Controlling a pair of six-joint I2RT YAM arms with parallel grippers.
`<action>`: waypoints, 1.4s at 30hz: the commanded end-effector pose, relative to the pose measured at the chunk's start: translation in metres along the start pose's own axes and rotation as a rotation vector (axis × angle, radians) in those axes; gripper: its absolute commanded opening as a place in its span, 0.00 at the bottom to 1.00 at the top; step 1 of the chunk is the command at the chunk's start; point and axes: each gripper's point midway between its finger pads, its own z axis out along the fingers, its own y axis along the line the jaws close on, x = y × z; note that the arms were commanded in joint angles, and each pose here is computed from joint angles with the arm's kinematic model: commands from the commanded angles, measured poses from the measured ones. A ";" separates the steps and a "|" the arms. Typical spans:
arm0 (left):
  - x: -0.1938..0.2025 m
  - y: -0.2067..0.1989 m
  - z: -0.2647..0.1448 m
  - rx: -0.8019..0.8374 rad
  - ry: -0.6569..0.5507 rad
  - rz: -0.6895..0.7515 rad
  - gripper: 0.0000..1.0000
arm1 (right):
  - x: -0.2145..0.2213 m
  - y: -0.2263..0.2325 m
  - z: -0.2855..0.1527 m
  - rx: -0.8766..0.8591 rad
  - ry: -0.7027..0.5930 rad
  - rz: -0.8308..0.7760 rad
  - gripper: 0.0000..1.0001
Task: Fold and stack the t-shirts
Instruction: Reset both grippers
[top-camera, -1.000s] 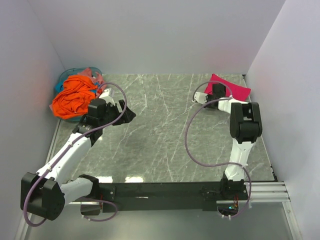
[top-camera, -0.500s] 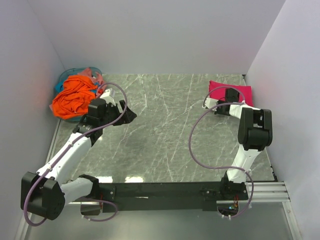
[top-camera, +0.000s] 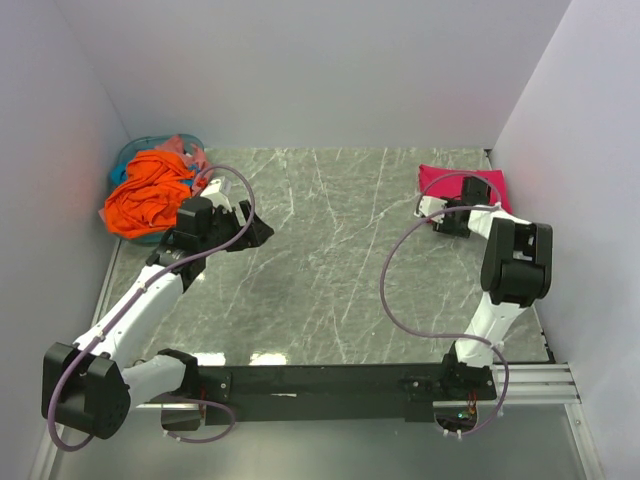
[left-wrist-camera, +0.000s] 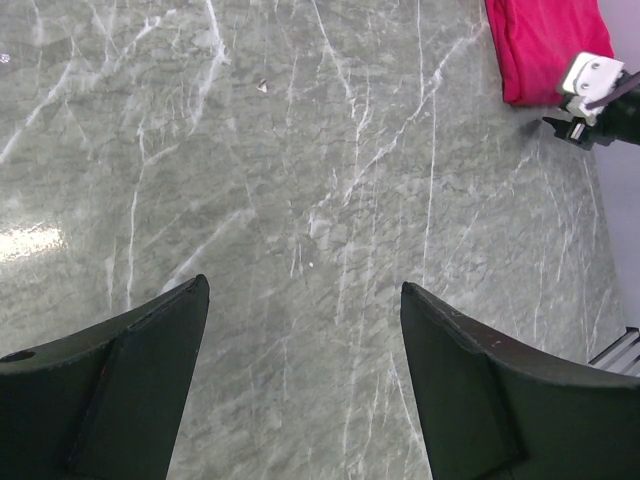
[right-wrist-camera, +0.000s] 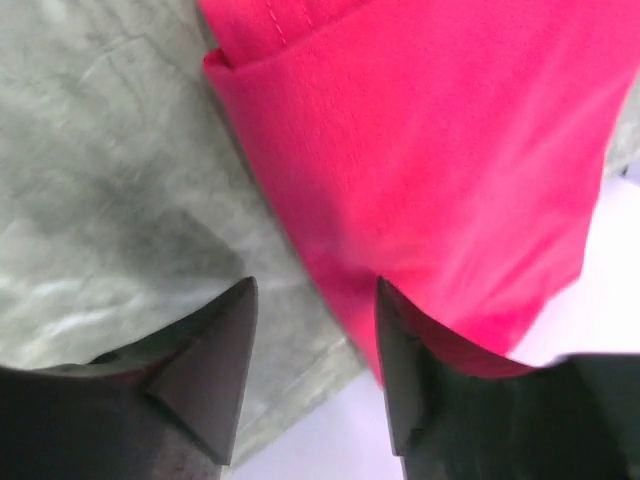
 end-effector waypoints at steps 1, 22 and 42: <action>-0.018 -0.014 -0.003 0.052 -0.050 0.028 0.83 | -0.014 -0.011 -0.029 0.027 -0.047 -0.001 0.61; -0.124 0.003 -0.084 -0.177 -0.371 0.187 1.00 | -0.173 -0.051 -0.234 -0.126 -0.729 0.951 0.64; -0.172 0.088 -0.050 -0.165 -0.434 -0.198 0.98 | -0.201 0.037 -0.226 -0.412 -0.745 0.947 0.66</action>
